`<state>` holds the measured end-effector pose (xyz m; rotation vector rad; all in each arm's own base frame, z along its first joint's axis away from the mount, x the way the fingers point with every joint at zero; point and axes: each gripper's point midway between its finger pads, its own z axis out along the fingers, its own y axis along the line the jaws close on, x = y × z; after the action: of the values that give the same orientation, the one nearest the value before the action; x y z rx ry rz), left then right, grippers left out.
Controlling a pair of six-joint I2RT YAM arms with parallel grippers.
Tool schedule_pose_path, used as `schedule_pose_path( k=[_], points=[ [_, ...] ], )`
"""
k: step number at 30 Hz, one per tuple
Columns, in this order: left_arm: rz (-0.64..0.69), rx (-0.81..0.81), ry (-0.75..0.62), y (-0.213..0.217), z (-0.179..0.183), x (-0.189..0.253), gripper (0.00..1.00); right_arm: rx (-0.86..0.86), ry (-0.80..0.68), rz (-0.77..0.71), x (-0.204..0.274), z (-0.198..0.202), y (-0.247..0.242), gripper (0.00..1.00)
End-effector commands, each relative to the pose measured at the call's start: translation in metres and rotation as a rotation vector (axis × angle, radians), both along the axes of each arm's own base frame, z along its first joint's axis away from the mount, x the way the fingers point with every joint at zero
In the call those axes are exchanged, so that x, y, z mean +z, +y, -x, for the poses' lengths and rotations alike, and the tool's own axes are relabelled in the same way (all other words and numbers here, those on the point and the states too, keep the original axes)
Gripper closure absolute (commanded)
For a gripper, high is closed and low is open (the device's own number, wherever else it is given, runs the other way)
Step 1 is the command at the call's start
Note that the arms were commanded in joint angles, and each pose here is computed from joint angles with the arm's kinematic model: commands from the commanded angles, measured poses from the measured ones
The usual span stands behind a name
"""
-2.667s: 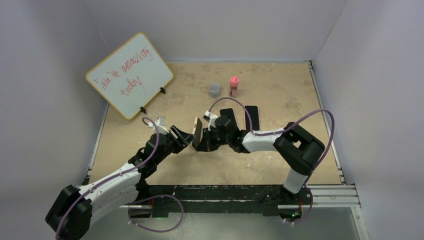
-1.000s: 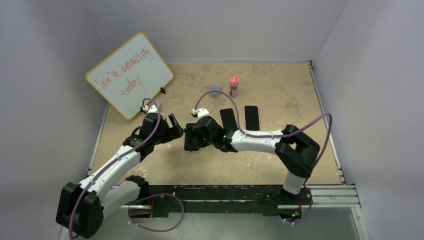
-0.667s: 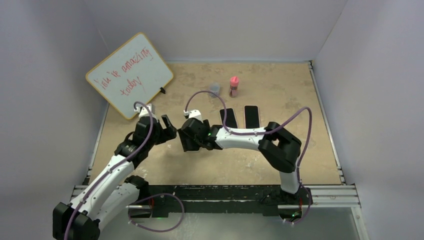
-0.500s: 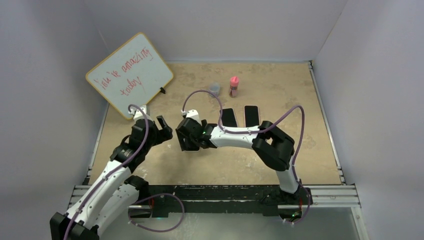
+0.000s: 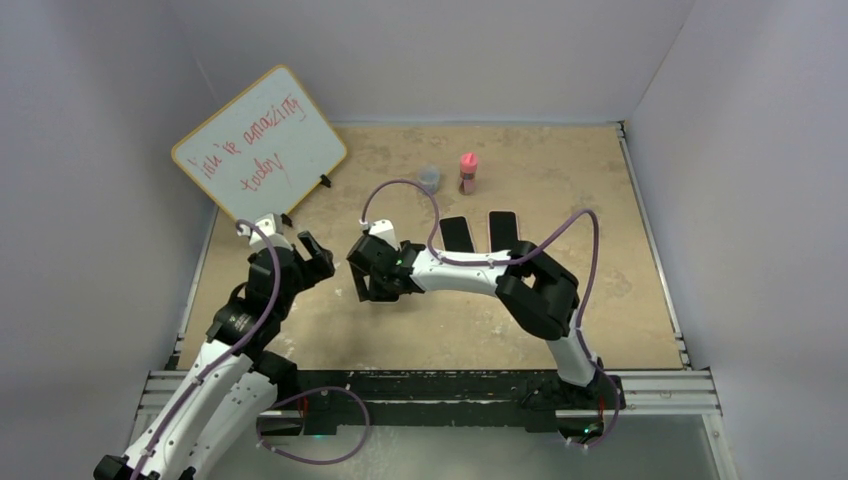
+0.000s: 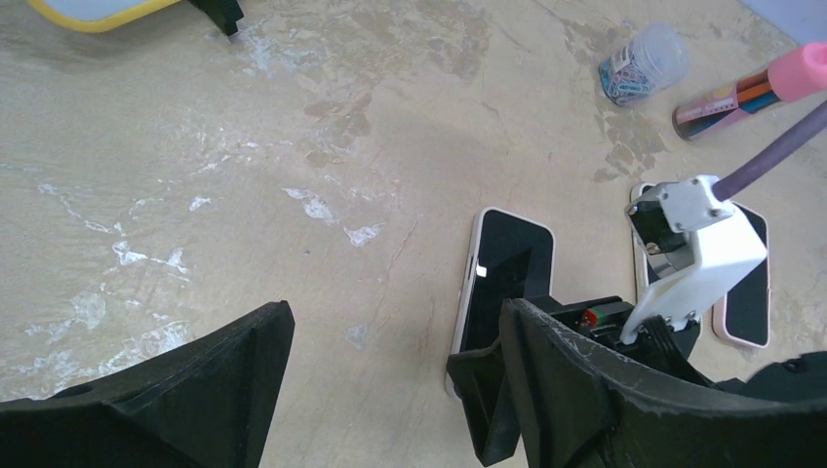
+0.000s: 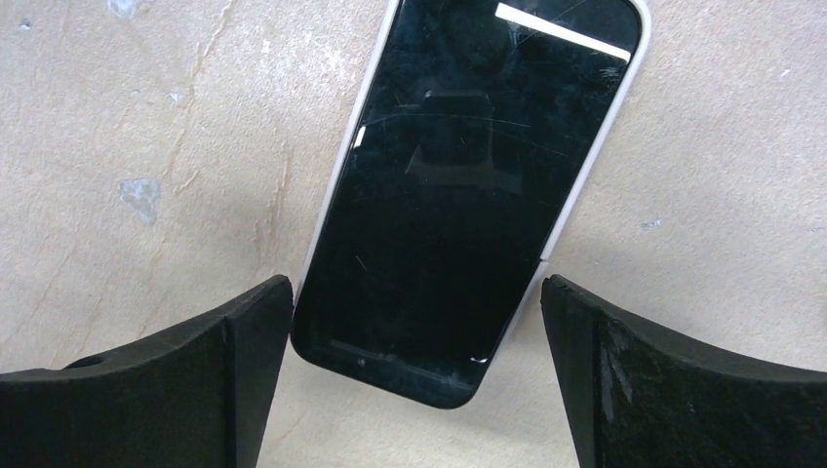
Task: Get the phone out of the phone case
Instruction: Pick up the phone at the center of the board.
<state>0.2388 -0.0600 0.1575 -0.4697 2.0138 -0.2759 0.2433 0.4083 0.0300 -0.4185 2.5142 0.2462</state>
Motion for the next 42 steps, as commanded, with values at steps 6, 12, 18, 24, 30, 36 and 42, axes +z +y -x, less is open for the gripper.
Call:
schedule_pose_path(
  k=[6,12,18,24,30,36,42],
  points=[
    [0.014,0.007,-0.033,0.001,-0.003,0.008,0.2,-0.033,0.071,0.069,-0.02,0.011,-0.009,0.08],
    [0.018,-0.032,-0.025,-0.007,-0.005,0.005,0.2,-0.004,0.085,-0.049,-0.006,0.013,0.0,0.32],
    [0.031,-0.088,-0.028,-0.018,-0.008,0.007,0.2,0.027,0.14,-0.287,0.016,0.012,-0.003,0.66],
    [0.072,-0.153,0.008,-0.034,-0.01,-0.003,0.2,0.06,0.147,-0.37,0.025,0.008,-0.013,0.64],
    [0.075,-0.152,0.092,-0.038,-0.009,-0.021,0.2,0.077,0.081,-0.275,0.032,0.002,-0.019,0.32],
    [0.031,-0.096,0.099,-0.025,-0.009,-0.019,0.2,0.076,0.05,-0.136,0.033,0.008,-0.015,0.12],
    [0.021,-0.166,0.175,-0.037,-0.008,-0.028,0.19,0.018,0.047,-0.105,0.03,0.009,-0.031,0.08]
  ],
)
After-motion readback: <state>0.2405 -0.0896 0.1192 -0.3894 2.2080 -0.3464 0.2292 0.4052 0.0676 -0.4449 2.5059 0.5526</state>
